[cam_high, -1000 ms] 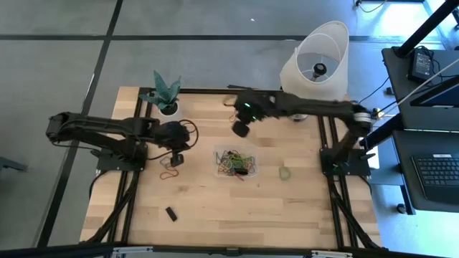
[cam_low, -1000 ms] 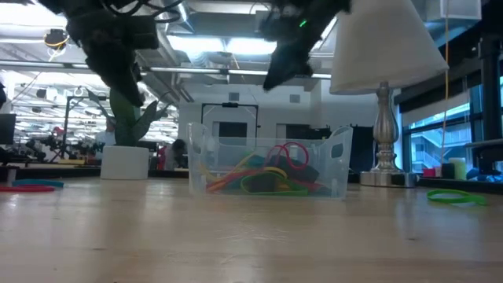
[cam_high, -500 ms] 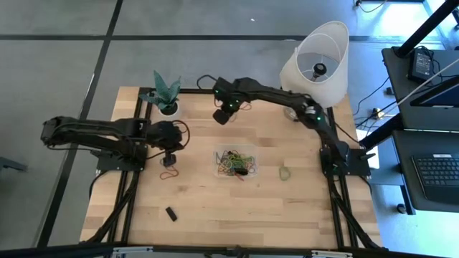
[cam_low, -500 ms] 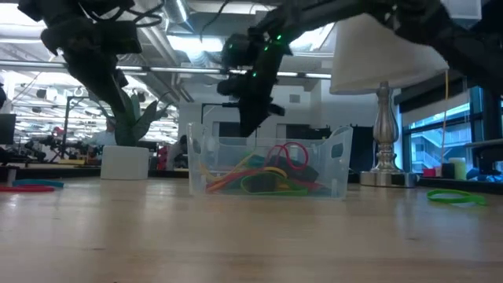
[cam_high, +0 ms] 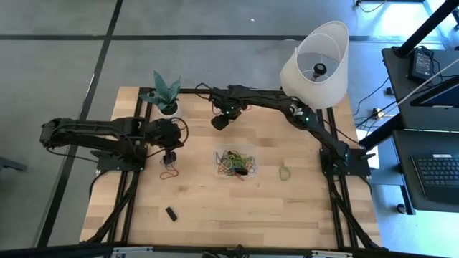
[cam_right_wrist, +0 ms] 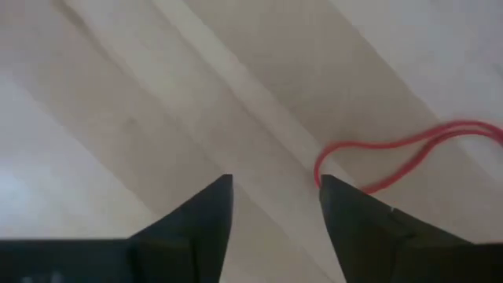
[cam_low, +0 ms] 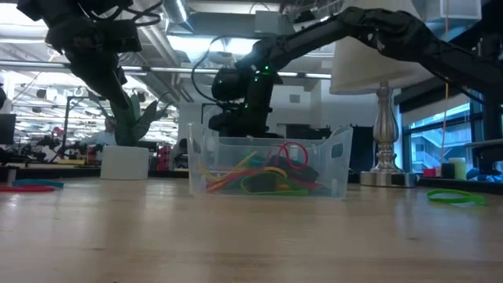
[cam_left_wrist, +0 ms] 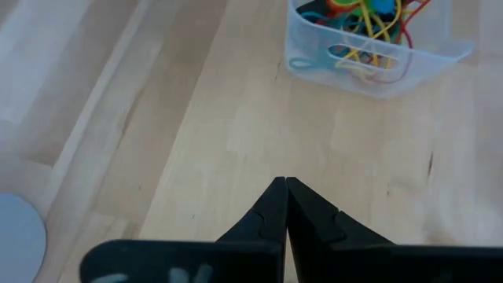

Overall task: Pick and place rubber bands into bin
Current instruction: Put the red rubber band into the transparent bin

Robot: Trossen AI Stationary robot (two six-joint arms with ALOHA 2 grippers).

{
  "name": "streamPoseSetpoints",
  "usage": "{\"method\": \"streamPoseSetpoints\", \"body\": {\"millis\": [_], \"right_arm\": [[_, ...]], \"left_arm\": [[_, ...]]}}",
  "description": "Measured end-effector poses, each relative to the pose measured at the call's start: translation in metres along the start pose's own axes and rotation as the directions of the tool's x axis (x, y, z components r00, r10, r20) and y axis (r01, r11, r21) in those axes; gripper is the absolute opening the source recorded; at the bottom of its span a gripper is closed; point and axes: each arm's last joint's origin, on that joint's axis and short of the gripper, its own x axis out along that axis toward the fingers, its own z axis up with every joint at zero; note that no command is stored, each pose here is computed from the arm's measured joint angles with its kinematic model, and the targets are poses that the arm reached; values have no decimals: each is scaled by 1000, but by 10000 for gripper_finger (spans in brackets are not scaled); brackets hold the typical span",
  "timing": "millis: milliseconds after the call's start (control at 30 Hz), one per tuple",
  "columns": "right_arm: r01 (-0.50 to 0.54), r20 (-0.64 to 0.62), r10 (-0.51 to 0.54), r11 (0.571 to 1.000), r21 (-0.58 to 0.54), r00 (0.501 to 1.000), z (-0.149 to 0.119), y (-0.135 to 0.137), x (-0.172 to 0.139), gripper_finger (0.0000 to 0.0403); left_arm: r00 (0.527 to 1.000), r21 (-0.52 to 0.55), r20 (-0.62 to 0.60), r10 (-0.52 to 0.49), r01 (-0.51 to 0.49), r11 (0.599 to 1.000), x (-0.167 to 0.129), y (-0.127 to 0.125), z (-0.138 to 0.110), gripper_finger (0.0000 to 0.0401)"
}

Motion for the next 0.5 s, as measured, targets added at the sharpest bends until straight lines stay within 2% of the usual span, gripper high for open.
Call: {"method": "streamPoseSetpoints", "body": {"millis": [100,167,300,400,500], "right_arm": [[13,-24,-13,1000,7,1000,0,-4,12,205],[58,-33,-58,998,5,998,-1,-6,18,208],[101,-8,-101,995,-1,995,1,-9,17,202],[105,-22,-108,990,-91,994,0,-12,17,184],[111,-61,-131,958,-263,989,-4,-14,17,155]], "left_arm": [[1000,-8,1,6,-6,1000,0,2,0,3],[1000,-8,0,7,-7,1000,0,2,0,3],[1000,-8,0,7,-7,1000,0,2,0,3],[1000,-8,0,6,-6,1000,0,2,0,3],[1000,-7,0,6,-6,1000,0,2,0,3]]}}
